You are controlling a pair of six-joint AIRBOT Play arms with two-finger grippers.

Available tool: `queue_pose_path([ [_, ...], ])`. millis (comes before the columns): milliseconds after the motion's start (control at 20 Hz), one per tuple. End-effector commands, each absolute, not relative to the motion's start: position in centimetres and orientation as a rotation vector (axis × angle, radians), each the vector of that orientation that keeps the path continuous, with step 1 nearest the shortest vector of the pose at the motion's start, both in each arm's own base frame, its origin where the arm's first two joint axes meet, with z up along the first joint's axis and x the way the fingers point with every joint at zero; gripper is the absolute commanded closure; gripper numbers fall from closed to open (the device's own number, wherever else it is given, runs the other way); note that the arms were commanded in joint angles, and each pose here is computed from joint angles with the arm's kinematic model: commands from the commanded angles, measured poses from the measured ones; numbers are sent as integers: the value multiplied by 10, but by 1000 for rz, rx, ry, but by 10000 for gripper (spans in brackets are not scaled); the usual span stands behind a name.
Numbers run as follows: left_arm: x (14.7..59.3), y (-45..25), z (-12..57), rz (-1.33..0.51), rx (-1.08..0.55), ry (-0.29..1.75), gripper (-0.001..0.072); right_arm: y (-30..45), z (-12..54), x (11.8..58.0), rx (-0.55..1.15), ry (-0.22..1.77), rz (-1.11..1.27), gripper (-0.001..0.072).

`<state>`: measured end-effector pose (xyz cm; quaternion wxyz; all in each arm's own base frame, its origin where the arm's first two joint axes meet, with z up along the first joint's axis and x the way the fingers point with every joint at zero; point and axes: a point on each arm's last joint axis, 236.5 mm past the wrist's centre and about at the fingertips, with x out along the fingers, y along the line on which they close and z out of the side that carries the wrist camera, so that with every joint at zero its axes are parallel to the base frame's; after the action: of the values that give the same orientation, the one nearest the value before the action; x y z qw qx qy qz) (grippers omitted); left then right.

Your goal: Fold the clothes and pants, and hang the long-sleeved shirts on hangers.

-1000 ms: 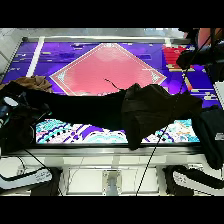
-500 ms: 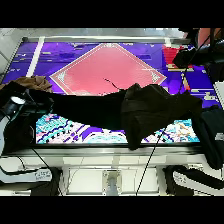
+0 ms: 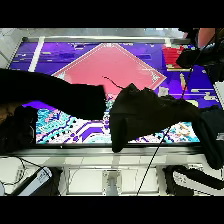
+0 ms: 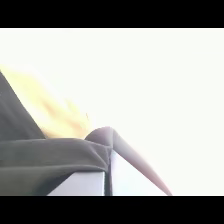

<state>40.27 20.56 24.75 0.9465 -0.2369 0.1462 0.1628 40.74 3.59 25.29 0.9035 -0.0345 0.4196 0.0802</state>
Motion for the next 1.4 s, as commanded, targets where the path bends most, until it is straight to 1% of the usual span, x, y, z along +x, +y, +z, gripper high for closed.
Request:
queue_pose_path([
  [0,349,247,330,473,-439,75,682,35,252,405,-76,877,166,207],
  [100,333,266,341,525,-460,38,683,35,250,404,-76,887,166,207],
  [200,330,269,342,530,-475,30,683,35,250,404,-76,887,167,207],
  [400,321,289,365,585,-448,-84,683,35,246,399,-77,915,169,207],
  [600,296,328,385,679,-422,-136,685,35,245,397,-77,924,170,207],
  [750,274,366,374,747,-445,-65,685,36,245,397,-74,924,173,207],
  [900,258,402,348,797,-517,5,684,37,245,397,-58,925,172,207],
  [1000,265,408,328,787,-561,49,684,39,245,397,-44,926,171,207],
  [1150,308,390,285,678,-578,197,684,39,245,397,-32,927,166,207],
  [1350,387,320,187,420,-572,560,682,42,245,396,-13,929,169,207],
])
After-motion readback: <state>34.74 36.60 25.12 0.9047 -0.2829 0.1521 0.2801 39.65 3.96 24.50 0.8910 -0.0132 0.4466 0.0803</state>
